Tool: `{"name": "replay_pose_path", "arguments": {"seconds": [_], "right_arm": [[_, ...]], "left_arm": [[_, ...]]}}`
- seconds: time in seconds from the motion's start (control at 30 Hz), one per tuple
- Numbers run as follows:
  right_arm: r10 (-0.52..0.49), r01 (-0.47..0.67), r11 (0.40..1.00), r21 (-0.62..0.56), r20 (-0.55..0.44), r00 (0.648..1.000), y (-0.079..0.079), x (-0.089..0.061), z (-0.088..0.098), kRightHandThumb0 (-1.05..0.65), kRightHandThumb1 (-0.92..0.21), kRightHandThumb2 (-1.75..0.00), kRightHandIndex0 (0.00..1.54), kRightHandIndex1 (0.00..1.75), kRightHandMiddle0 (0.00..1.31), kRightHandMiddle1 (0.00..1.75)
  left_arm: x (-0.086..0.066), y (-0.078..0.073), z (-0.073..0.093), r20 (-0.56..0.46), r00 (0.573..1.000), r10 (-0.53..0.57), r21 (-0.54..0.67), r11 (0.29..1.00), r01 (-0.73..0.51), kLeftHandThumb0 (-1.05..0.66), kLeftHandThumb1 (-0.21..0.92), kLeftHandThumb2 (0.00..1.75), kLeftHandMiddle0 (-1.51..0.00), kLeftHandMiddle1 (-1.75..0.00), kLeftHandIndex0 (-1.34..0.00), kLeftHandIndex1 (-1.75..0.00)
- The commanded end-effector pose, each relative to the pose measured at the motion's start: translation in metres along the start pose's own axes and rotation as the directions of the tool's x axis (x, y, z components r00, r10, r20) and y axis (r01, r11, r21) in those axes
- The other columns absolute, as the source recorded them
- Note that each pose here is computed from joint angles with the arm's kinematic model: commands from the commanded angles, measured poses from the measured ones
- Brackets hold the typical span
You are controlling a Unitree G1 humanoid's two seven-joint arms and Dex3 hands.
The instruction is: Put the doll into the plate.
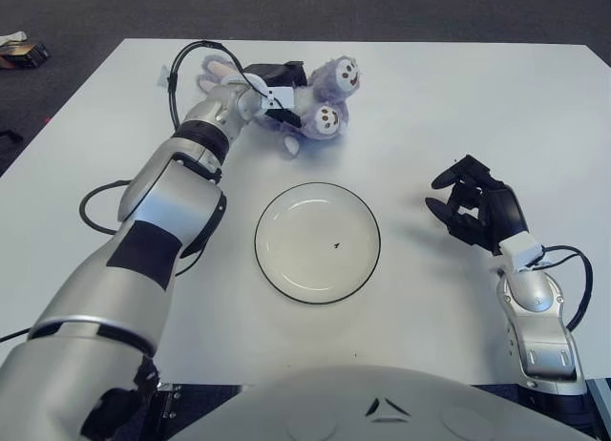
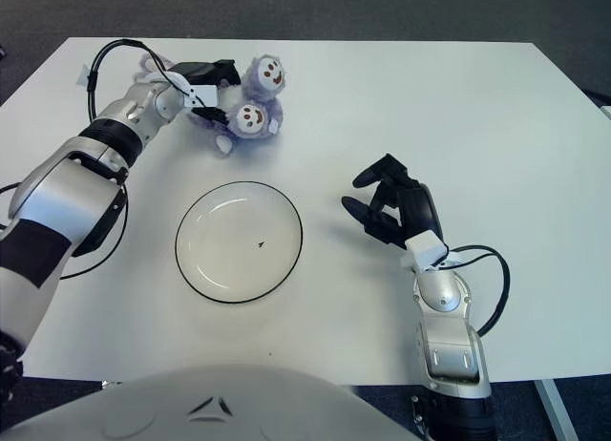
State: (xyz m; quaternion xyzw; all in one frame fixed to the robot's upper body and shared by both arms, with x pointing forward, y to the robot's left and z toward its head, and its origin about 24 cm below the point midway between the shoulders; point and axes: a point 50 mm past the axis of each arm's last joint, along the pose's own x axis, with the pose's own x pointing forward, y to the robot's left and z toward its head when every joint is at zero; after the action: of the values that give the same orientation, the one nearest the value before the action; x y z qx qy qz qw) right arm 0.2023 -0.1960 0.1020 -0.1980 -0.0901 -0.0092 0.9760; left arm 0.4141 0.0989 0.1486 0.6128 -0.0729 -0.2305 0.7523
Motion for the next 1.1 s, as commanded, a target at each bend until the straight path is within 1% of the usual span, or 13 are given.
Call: {"name": "replay_pose_path", "arguments": {"seconds": [0.0,0.1,0.13,0.2,0.3,0.4,0.43,0.53,0.6,0.7,0.8,0.9,1.07], "right_arm": [[0.006,-0.006,1.0,0.012,-0.001,1.0,0.001,0.0,0.001,-0.36,-0.92,-0.25,0.83,1.75,0.49,1.45],[0.007,-0.007,1.0,0.012,-0.001,1.0,0.001,0.0,0.001,-0.36,-0.92,-0.25,0.83,1.75,0.49,1.45],[0.007,-0.007,1.0,0.012,-0.002,1.0,0.002,0.0,0.001,-0.36,-0.92,-0.25,0.83,1.75,0.49,1.45],[0.008,-0.008,1.0,0.013,-0.003,1.0,0.002,0.001,0.001,-0.36,-0.92,-0.25,0.83,1.75,0.49,1.45],[0.007,-0.007,1.0,0.014,-0.004,1.0,0.002,0.001,0.001,-0.36,-0.92,-0.25,0.83,1.75,0.49,1.45],[0.007,-0.007,1.0,0.014,-0.004,1.0,0.002,0.001,0.001,-0.36,-0.92,-0.25,0.83,1.75,0.49,1.44],[0.007,-0.007,1.0,0.015,-0.004,1.0,0.002,0.001,0.001,-0.36,-0.92,-0.25,0.83,1.75,0.49,1.44],[0.005,-0.005,1.0,0.015,-0.005,1.0,0.003,0.001,0.001,-0.36,-0.92,-0.25,0.82,1.75,0.49,1.44],[0.005,-0.004,1.0,0.015,-0.005,1.0,0.002,0.001,0.001,-0.36,-0.92,-0.25,0.82,1.75,0.49,1.44],[0.003,-0.003,1.0,0.015,-0.005,1.0,0.003,0.002,0.0,-0.36,-0.92,-0.25,0.82,1.75,0.49,1.44],[0.002,-0.001,1.0,0.015,-0.005,1.0,0.003,0.002,0.0,-0.36,-0.92,-0.25,0.82,1.75,0.49,1.44],[0.001,-0.001,1.0,0.015,-0.004,1.0,0.003,0.002,0.0,-0.36,-0.92,-0.25,0.82,1.75,0.49,1.44],[-0.003,0.003,1.0,0.014,-0.003,1.0,0.003,0.001,0.001,-0.36,-0.92,-0.25,0.82,1.75,0.49,1.44]], "left_arm": [[0.0,-0.037,0.003,0.014,0.988,-0.152,-0.045,0.987,0.152,-0.53,0.92,0.11,-0.44,-1.44,-0.22,-1.14],[-0.001,-0.038,0.004,0.023,0.985,-0.172,-0.058,0.983,0.174,-0.52,0.92,0.12,-0.44,-1.46,-0.22,-1.13],[-0.001,-0.039,0.005,0.034,0.977,-0.209,-0.091,0.973,0.211,-0.52,0.92,0.12,-0.44,-1.46,-0.22,-1.13],[-0.001,-0.041,0.007,0.057,0.962,-0.268,-0.151,0.95,0.274,-0.51,0.92,0.14,-0.43,-1.58,-0.2,-1.11],[-0.002,-0.041,0.009,0.092,0.945,-0.313,-0.211,0.922,0.326,-0.49,0.92,0.15,-0.46,-1.69,-0.18,-1.08],[-0.002,-0.039,0.012,0.114,0.938,-0.328,-0.24,0.907,0.346,-0.48,0.92,0.16,-0.49,-1.73,-0.18,-1.06],[-0.002,-0.039,0.013,0.124,0.935,-0.334,-0.253,0.9,0.355,-0.48,0.92,0.17,-0.5,-1.73,-0.18,-1.02],[-0.001,-0.036,0.019,0.144,0.926,-0.35,-0.27,0.886,0.377,-0.47,0.92,0.19,-0.51,-1.74,-0.19,-0.92],[-0.001,-0.035,0.021,0.148,0.923,-0.356,-0.27,0.883,0.384,-0.48,0.92,0.21,-0.46,-1.73,-0.2,-0.86],[0.001,-0.031,0.03,0.157,0.914,-0.374,-0.268,0.875,0.404,-0.48,0.92,0.22,-0.39,-1.69,-0.2,-0.79],[0.001,-0.028,0.036,0.158,0.909,-0.385,-0.266,0.87,0.415,-0.49,0.92,0.23,-0.36,-1.66,-0.21,-0.74],[0.0,-0.027,0.039,0.159,0.907,-0.389,-0.267,0.868,0.419,-0.49,0.92,0.24,-0.35,-1.65,-0.22,-0.72],[-0.003,-0.026,0.049,0.212,0.894,-0.394,-0.302,0.844,0.444,-0.47,0.92,0.27,-0.37,-1.65,-0.23,-0.71]]}}
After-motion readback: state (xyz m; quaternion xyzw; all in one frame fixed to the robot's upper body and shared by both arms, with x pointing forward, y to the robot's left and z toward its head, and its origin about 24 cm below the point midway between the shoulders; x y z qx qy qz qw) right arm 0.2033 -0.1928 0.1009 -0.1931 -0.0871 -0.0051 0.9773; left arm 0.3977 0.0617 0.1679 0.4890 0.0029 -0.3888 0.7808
